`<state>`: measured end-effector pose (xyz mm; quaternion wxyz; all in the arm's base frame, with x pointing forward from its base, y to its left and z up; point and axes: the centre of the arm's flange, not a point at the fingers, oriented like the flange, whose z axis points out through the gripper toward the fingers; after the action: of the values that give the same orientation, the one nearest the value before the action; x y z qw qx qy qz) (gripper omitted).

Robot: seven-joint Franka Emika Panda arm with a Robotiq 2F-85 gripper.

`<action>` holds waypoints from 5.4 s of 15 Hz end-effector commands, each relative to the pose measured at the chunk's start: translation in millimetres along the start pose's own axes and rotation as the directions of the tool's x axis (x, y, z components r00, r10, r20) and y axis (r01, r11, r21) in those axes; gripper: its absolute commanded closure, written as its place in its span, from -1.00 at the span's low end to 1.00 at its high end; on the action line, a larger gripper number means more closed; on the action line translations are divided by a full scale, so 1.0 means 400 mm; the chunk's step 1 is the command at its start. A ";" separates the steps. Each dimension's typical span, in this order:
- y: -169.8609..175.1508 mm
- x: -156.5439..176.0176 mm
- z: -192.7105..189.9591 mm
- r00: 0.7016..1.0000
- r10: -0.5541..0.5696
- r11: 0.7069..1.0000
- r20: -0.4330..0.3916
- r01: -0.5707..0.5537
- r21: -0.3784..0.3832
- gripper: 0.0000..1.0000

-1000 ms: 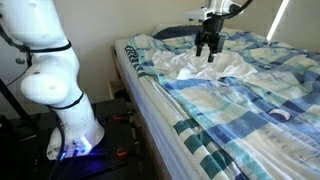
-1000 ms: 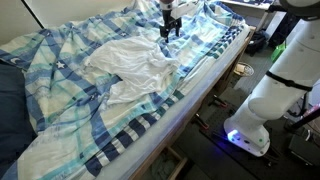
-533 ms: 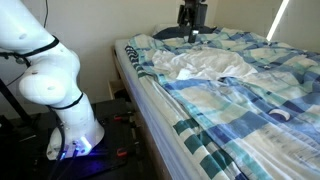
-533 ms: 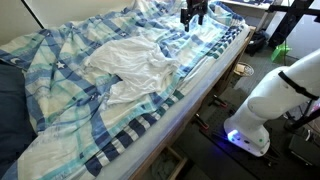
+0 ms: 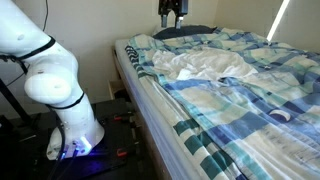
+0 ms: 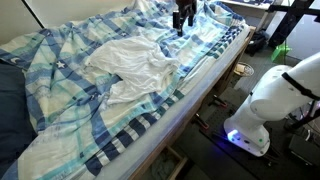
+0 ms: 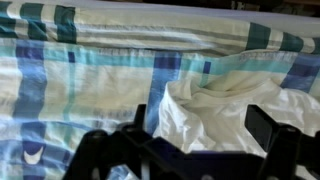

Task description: Fold the sleeves on the white t-shirt

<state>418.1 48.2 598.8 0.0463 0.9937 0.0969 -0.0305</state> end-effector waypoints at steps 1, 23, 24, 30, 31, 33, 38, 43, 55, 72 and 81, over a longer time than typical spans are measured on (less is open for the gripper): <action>-0.059 0.041 -0.003 0.994 -0.099 0.994 0.033 0.100 -0.031 -1.00; -0.433 0.266 0.021 0.673 -0.724 0.689 -0.149 0.713 -0.126 -1.00; -0.461 0.280 0.031 0.637 -0.757 0.653 -0.149 0.747 -0.126 -1.00; -0.488 0.275 0.064 0.614 -0.777 0.628 -0.135 0.769 -0.119 -1.00; -0.487 0.275 0.062 0.614 -0.777 0.628 -0.137 0.768 -0.120 -1.00; -0.495 0.277 0.077 0.607 -0.779 0.625 -0.159 0.773 -0.111 -1.00; -0.603 0.366 0.153 0.518 -0.829 0.545 -0.213 0.833 -0.095 -1.00; -0.739 0.425 0.270 0.409 -0.880 0.435 -0.244 0.899 -0.062 -1.00; -0.853 0.421 0.408 0.401 -0.878 0.389 -0.262 0.916 0.098 -1.00; -0.847 0.455 0.453 0.382 -0.907 0.378 -0.177 0.924 0.055 0.75; -0.845 0.463 0.434 0.365 -0.915 0.363 -0.174 0.931 0.040 0.30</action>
<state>517.6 394.1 377.0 -0.0571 0.7715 0.6336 0.0088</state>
